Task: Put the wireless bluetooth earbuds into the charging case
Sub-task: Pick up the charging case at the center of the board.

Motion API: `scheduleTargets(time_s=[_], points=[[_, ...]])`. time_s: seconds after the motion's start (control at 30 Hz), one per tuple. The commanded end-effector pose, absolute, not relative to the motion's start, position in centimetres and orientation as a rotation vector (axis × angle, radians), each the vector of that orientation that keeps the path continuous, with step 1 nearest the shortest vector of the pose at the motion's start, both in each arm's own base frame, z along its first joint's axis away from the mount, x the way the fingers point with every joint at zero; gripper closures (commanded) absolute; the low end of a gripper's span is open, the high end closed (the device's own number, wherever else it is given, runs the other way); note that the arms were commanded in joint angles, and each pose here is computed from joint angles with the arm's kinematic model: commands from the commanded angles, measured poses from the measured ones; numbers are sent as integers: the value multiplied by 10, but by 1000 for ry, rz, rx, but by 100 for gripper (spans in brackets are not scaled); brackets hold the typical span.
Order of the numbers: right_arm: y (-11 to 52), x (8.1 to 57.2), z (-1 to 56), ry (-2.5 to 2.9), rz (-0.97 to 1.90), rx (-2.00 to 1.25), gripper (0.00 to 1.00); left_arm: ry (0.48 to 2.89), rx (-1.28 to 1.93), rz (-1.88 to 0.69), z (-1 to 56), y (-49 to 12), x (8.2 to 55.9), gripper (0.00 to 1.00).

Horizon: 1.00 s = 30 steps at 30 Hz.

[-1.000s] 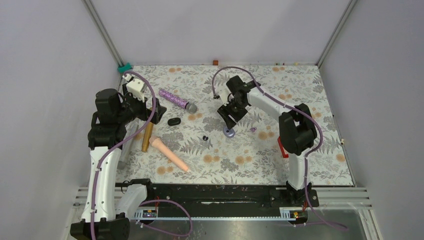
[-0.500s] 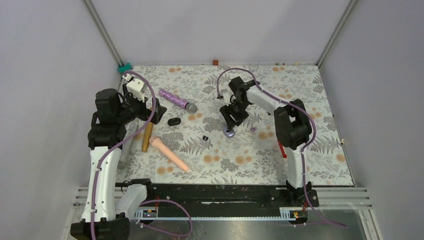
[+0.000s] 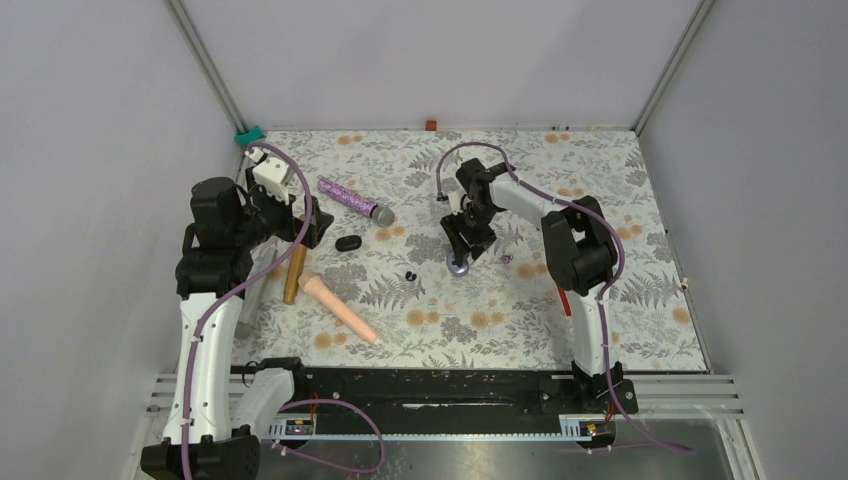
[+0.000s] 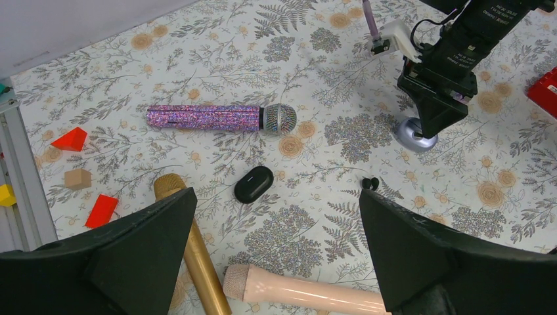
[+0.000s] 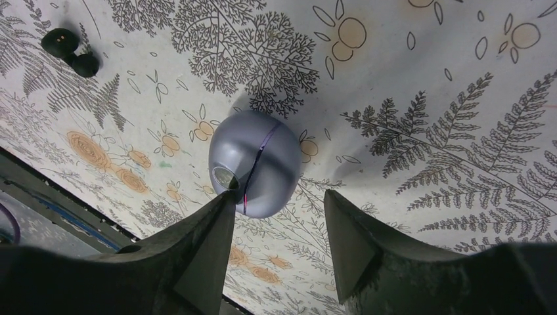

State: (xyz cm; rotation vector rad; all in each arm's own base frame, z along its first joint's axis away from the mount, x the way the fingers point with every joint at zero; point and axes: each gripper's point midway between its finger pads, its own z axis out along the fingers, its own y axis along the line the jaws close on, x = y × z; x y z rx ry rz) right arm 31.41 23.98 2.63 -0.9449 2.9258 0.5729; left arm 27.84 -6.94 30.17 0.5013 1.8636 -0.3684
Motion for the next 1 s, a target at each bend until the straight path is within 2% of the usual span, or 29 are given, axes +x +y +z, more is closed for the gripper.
scheduleTargets(time_s=[0.0,0.27,0.4,0.67,0.97], points=[[248,311,29,2947,601,-920,41,1801,534,-368,313,-72,283,1],[261,303,23,2940,594,-970,44,1801,535,-367,313,-72,283,1],[265,301,22,2931,598,-986,52,1802,535,-369,312,-72,283,1],[278,299,49,2829,730,-1028,76,1802,540,-373,312,-73,283,2],[293,295,80,2692,880,-1036,82,1804,550,-403,310,-77,283,1]])
